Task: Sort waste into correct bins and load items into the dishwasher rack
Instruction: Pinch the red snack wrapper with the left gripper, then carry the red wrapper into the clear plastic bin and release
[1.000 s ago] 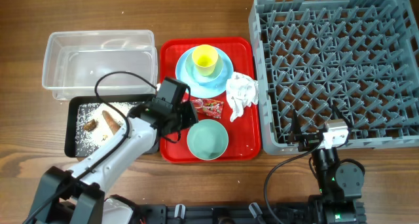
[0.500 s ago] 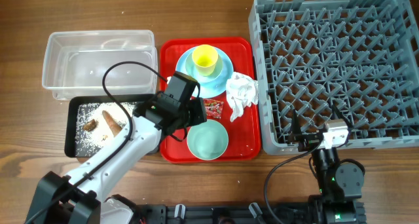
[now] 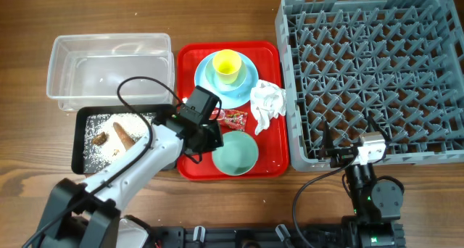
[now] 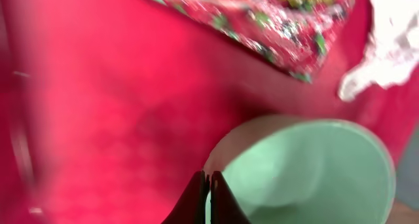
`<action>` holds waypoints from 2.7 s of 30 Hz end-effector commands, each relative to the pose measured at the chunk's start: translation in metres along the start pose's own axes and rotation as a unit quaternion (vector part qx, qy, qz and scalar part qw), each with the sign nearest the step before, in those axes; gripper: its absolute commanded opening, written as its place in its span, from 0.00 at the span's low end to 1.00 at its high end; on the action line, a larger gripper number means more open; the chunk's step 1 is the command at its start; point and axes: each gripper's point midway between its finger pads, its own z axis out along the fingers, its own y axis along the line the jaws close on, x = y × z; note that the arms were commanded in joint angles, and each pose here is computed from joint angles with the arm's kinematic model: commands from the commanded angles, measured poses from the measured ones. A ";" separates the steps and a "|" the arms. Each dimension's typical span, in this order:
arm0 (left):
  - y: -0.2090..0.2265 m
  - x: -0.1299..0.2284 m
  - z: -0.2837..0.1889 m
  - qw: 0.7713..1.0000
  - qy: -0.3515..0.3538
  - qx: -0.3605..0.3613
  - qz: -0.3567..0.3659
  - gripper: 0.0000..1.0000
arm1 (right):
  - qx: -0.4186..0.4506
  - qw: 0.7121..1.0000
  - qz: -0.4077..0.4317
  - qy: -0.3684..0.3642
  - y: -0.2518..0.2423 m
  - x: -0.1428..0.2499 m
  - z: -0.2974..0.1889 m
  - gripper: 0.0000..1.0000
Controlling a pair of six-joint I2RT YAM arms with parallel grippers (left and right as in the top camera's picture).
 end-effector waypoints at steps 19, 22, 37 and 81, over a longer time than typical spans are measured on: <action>-0.032 -0.069 -0.014 0.982 -0.182 0.008 -0.053 0.58 | 0.004 1.000 -0.003 -0.003 -0.002 -0.001 0.000 1.00; -0.020 -0.077 -0.016 0.970 -0.212 -0.010 -0.115 0.52 | 0.004 1.000 -0.003 -0.003 -0.002 -0.001 0.000 1.00; -0.001 -0.082 0.035 0.961 -0.203 -0.054 -0.178 0.45 | 0.004 1.000 -0.003 -0.003 -0.002 -0.001 0.000 1.00; 0.040 -0.151 -0.162 0.877 -0.404 0.073 -0.249 0.04 | 0.004 1.000 -0.002 -0.003 -0.002 -0.001 0.000 1.00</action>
